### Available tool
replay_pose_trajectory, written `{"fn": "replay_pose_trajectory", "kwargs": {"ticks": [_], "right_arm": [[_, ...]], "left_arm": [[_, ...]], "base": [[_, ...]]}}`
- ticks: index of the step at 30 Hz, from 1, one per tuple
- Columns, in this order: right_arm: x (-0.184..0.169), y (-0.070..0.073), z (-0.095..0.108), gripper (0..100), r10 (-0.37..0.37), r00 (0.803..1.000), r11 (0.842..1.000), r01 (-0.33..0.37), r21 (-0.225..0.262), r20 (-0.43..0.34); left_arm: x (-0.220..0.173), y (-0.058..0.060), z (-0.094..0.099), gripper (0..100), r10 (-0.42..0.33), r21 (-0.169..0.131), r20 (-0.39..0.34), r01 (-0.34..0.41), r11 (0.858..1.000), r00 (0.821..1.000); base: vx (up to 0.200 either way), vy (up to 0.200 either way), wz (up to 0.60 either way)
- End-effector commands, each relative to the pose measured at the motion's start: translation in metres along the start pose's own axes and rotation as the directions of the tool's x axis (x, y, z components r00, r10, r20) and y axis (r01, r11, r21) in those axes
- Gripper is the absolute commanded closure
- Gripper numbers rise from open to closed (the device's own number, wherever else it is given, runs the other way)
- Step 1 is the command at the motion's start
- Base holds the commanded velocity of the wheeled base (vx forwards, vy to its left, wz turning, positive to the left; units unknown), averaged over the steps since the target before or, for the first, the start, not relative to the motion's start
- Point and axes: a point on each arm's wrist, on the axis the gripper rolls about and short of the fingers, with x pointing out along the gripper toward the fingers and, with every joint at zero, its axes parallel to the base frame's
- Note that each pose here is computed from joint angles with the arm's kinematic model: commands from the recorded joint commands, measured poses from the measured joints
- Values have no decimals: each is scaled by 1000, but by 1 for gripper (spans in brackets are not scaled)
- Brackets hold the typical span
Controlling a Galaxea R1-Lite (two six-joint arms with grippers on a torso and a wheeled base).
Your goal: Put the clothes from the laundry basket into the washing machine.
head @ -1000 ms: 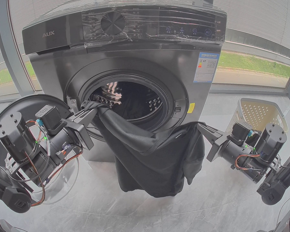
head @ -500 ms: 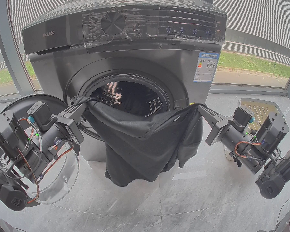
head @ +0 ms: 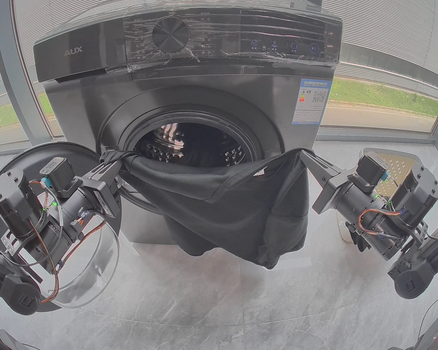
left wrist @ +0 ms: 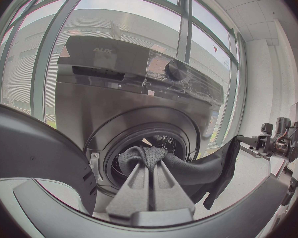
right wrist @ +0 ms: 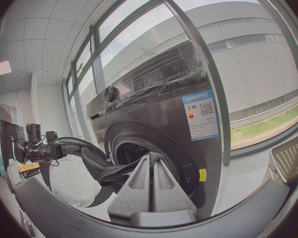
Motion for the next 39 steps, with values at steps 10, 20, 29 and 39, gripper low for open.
{"fn": "replay_pose_trajectory", "kwargs": {"ticks": [10,20,29,39], "right_arm": [[2,1,3,100,6,1000,1000,-6,1,21],[2,1,3,100,5,1000,1000,-5,1,18],[2,3,2,100,13,1000,1000,-13,4,17],[3,8,2,100,28,999,1000,-28,13,17]], "left_arm": [[-3,6,-26,100,26,19,-113,-24,1000,993],[1,8,-27,100,35,17,-109,-33,999,993],[-1,8,-28,100,26,18,-115,-24,1000,993],[-6,6,-36,0,12,19,-154,-9,1000,988]], "base": [[0,0,0],[0,0,0],[0,0,0],[0,0,0]]}}
